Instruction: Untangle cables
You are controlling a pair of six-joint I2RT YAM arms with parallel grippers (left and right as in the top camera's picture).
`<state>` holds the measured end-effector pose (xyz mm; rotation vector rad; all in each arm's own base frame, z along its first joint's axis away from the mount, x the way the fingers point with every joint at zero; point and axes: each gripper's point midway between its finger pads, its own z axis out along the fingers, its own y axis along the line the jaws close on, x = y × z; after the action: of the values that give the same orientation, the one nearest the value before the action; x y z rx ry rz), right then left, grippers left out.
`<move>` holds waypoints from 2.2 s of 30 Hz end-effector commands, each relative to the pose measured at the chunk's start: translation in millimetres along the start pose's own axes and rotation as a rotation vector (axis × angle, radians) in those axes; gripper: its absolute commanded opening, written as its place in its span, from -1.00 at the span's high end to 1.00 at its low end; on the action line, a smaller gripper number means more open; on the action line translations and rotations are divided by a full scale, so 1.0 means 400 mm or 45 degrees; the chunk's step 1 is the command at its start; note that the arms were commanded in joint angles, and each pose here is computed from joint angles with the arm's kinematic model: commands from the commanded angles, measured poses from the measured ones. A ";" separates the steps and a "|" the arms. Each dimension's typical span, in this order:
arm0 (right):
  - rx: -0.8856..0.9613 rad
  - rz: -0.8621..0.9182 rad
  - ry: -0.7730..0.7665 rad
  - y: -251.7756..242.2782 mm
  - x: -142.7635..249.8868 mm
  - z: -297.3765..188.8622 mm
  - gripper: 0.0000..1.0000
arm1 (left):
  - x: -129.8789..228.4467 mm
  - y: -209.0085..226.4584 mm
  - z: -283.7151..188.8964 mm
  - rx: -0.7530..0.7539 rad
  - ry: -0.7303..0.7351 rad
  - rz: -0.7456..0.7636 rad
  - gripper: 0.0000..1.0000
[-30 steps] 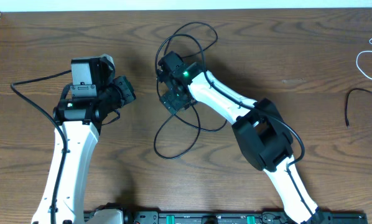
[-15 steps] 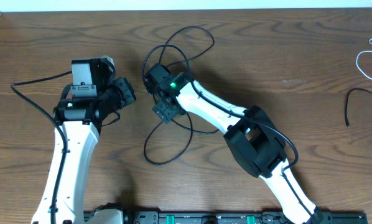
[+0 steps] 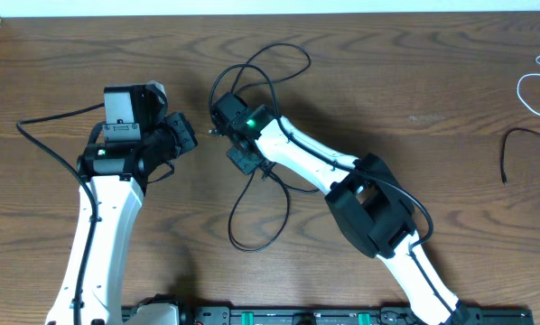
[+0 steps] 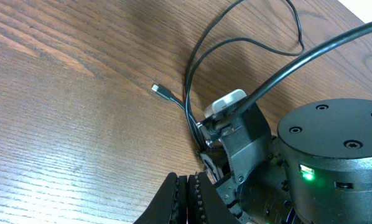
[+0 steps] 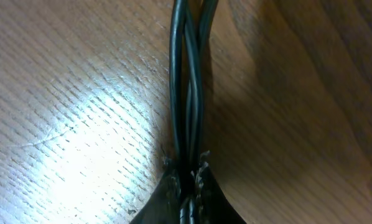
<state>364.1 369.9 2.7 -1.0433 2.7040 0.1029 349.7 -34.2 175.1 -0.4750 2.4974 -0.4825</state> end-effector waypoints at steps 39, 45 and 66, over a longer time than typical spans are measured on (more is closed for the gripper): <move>0.072 0.600 -0.320 -0.700 0.112 -0.620 0.98 | -0.014 0.003 -0.007 -0.013 -0.024 0.015 0.85; -0.020 0.503 -0.070 -0.586 0.127 -0.480 0.95 | -0.014 0.003 -0.007 -0.013 -0.024 0.015 0.85; -0.008 0.237 0.217 -0.419 0.179 -0.108 -0.13 | -0.015 0.003 -0.007 -0.013 -0.024 0.015 0.86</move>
<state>416.2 199.0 40.9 -0.8191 2.9510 0.1069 349.9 -34.2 175.3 -0.4746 2.4963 -0.4826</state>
